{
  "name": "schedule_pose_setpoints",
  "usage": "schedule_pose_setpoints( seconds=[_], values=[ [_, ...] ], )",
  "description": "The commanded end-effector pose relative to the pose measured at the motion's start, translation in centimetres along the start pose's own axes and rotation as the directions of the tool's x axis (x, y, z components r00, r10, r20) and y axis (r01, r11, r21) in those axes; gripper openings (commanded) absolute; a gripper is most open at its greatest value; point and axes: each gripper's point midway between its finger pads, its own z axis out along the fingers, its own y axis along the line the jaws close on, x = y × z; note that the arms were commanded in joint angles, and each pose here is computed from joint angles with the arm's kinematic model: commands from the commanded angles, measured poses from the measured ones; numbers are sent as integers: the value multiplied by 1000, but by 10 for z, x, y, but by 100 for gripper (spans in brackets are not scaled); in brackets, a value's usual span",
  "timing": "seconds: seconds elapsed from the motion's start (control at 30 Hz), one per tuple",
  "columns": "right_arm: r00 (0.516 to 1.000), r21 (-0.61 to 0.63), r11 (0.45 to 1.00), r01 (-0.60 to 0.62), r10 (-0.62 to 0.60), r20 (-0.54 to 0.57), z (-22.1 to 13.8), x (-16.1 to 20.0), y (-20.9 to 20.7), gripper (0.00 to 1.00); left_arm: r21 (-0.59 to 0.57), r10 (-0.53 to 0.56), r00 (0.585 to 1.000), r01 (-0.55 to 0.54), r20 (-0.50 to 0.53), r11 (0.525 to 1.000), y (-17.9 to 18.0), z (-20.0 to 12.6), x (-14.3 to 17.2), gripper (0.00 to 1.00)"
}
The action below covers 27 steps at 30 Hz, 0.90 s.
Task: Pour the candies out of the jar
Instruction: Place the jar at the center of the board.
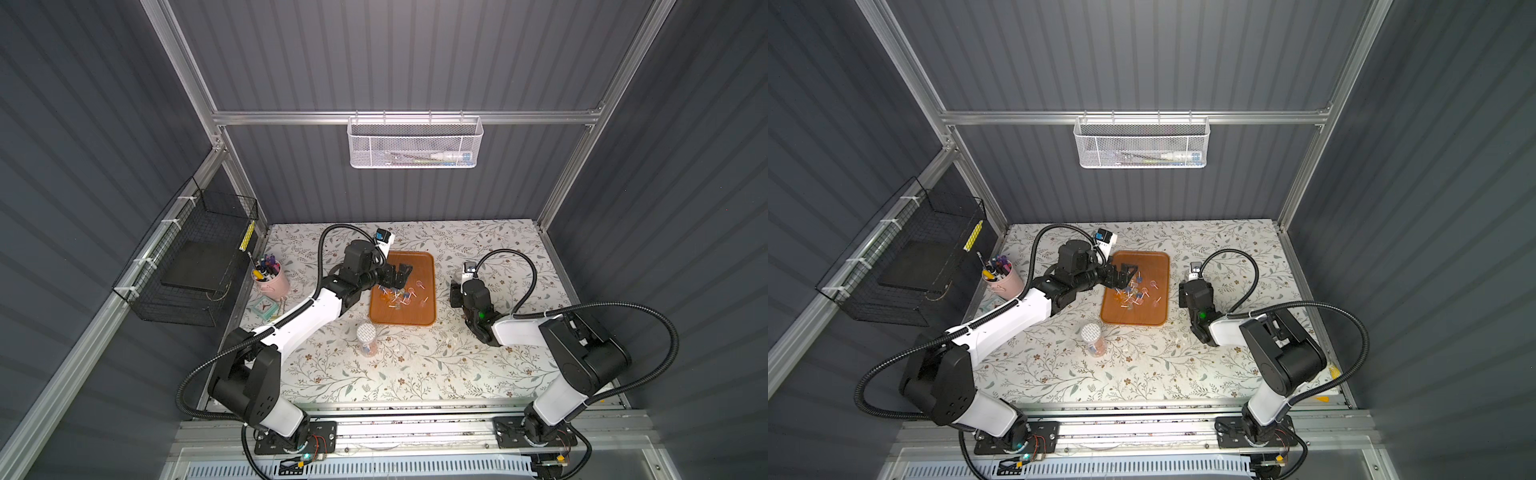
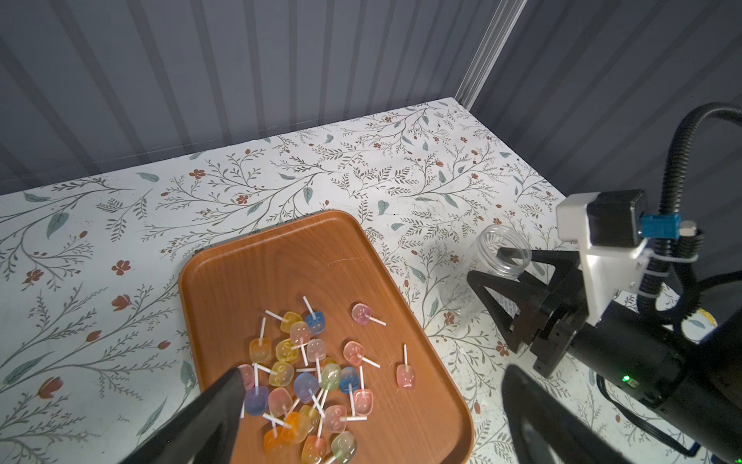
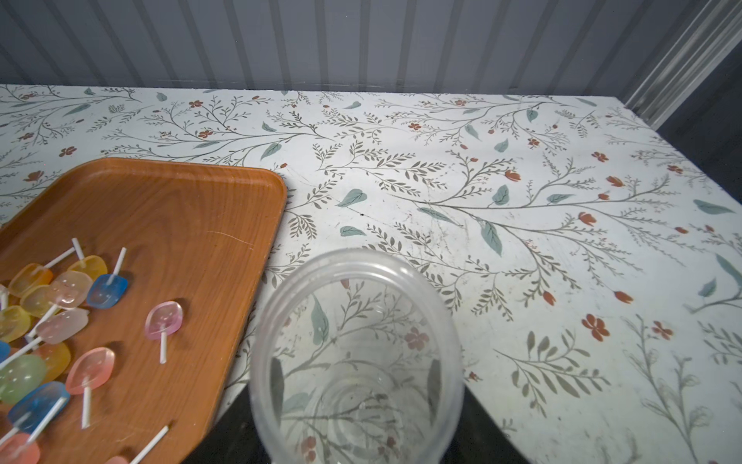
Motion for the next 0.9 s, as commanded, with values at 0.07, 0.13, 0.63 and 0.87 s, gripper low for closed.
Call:
schedule_pose_setpoints(
  seconds=[0.07,0.13,0.63,0.87],
  values=[
    [999,25,999,-41,40,20,-1,0,-5,65,-18,-19,1000,20,14,1000,4,-8,-3,100],
    [999,29,999,-41,40,21,-3,-2,-6,71,-19,-20,1000,20,16,1000,4,-7,-4,100],
    [990,33,996,-82,86,-113,-56,-38,-19,99,-242,-54,995,73,85,967,55,-27,-9,100],
    [944,-290,942,-166,67,-323,-112,-62,42,99,-386,-167,977,205,132,900,115,-55,6,100]
  ],
)
